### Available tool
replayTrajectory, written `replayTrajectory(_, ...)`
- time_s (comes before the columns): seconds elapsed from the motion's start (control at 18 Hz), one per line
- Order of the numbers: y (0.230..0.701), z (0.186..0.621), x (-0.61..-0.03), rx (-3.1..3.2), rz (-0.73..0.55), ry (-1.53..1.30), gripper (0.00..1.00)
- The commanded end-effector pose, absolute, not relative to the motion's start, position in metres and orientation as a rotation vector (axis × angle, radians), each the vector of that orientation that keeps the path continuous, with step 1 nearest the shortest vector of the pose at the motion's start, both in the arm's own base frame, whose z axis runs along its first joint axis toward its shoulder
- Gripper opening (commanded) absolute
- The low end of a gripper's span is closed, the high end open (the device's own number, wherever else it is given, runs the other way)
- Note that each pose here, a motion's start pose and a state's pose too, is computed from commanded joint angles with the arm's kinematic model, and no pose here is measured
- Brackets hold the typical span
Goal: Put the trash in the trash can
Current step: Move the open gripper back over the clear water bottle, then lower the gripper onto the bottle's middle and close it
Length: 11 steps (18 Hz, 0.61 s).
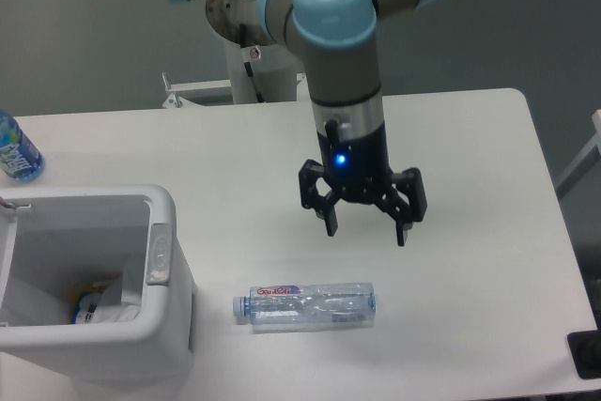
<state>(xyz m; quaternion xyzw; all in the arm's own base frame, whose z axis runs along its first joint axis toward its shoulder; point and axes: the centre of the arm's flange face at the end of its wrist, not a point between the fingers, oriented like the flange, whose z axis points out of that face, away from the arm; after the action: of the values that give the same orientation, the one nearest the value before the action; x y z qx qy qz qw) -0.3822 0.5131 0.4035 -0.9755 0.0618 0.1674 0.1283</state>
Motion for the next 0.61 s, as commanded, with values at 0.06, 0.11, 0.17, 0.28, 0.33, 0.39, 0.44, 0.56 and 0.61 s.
replayTrajectory(0.06, 0.519, 0.388, -0.379, -2.856, 0.459, 0.252, 1.00)
replayTrajectory(0.11, 0.527, 0.369, -0.370, -2.872, 0.428, 0.301, 1.00)
replayTrajectory(0.17, 0.532, 0.356, -0.364, -2.883, 0.407, 0.322, 1.00)
replayTrajectory(0.28, 0.542, 0.343, -0.356, -2.893, 0.377, 0.337, 1.00)
replayTrajectory(0.33, 0.542, 0.338, -0.350, -2.899, 0.364, 0.345, 1.00)
replayTrajectory(0.39, 0.540, 0.328, -0.342, -2.912, 0.338, 0.340, 1.00)
replayTrajectory(0.44, 0.544, 0.324, -0.334, -2.906, 0.336, 0.308, 1.00)
replayTrajectory(0.56, 0.551, 0.325, -0.324, -2.867, 0.361, 0.131, 1.00)
replayTrajectory(0.61, 0.551, 0.323, -0.320, -2.867, 0.359, 0.110, 1.00)
